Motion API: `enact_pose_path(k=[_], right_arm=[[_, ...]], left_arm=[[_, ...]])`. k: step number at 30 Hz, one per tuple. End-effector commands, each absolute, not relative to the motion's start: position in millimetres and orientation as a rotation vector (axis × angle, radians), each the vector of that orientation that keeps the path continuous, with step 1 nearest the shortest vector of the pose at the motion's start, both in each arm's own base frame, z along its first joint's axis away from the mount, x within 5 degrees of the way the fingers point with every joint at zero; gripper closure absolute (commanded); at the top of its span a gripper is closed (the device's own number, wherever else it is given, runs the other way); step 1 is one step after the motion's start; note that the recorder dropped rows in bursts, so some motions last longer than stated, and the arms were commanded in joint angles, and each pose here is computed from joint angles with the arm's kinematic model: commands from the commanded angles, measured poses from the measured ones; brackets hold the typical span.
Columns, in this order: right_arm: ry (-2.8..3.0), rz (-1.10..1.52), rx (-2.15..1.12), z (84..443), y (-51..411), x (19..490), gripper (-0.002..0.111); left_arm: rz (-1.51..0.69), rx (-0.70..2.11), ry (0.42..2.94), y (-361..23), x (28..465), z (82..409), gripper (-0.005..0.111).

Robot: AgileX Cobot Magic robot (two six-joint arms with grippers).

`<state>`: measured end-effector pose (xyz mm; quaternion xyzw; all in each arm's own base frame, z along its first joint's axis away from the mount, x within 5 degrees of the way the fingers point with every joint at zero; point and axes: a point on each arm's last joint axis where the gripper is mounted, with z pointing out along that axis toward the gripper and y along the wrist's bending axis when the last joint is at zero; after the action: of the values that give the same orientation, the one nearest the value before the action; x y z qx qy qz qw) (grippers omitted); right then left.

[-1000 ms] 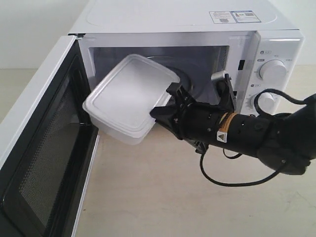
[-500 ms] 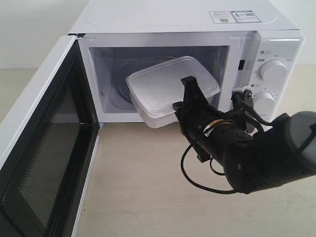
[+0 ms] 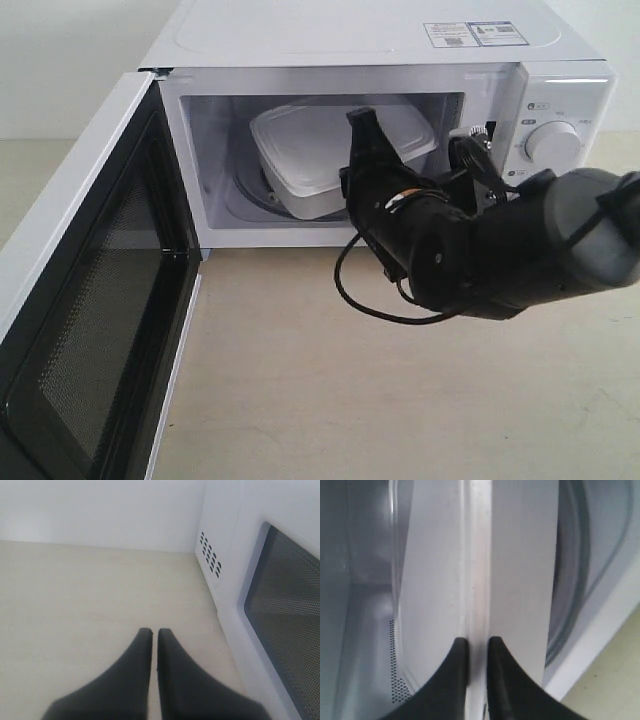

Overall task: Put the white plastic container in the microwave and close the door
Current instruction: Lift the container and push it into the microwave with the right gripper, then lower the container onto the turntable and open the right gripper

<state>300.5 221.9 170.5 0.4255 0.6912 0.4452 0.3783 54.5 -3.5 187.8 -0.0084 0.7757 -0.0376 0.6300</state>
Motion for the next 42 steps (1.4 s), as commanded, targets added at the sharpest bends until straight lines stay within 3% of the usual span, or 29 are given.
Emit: enact_pose_path(k=[1, 26, 29, 35, 42], right_arm=[[1.777, 1.122, 1.072, 170, 233, 312, 0.108], [1.796, 1.031, 0.962, 166, 247, 334, 0.108], [1.795, 1.031, 0.957, 166, 247, 334, 0.099], [1.793, 1.031, 0.965, 166, 247, 334, 0.054], [1.856, 1.059, 0.938, 181, 248, 328, 0.054]], left_arm=[[-0.082, -0.019, 1.779, -3, 54, 187, 0.102], [-0.082, -0.019, 1.779, -3, 54, 187, 0.102], [-0.082, -0.019, 1.779, -3, 54, 187, 0.102], [-0.082, -0.019, 1.779, -3, 54, 187, 0.102], [-0.082, -0.019, 1.779, -3, 54, 187, 0.102]])
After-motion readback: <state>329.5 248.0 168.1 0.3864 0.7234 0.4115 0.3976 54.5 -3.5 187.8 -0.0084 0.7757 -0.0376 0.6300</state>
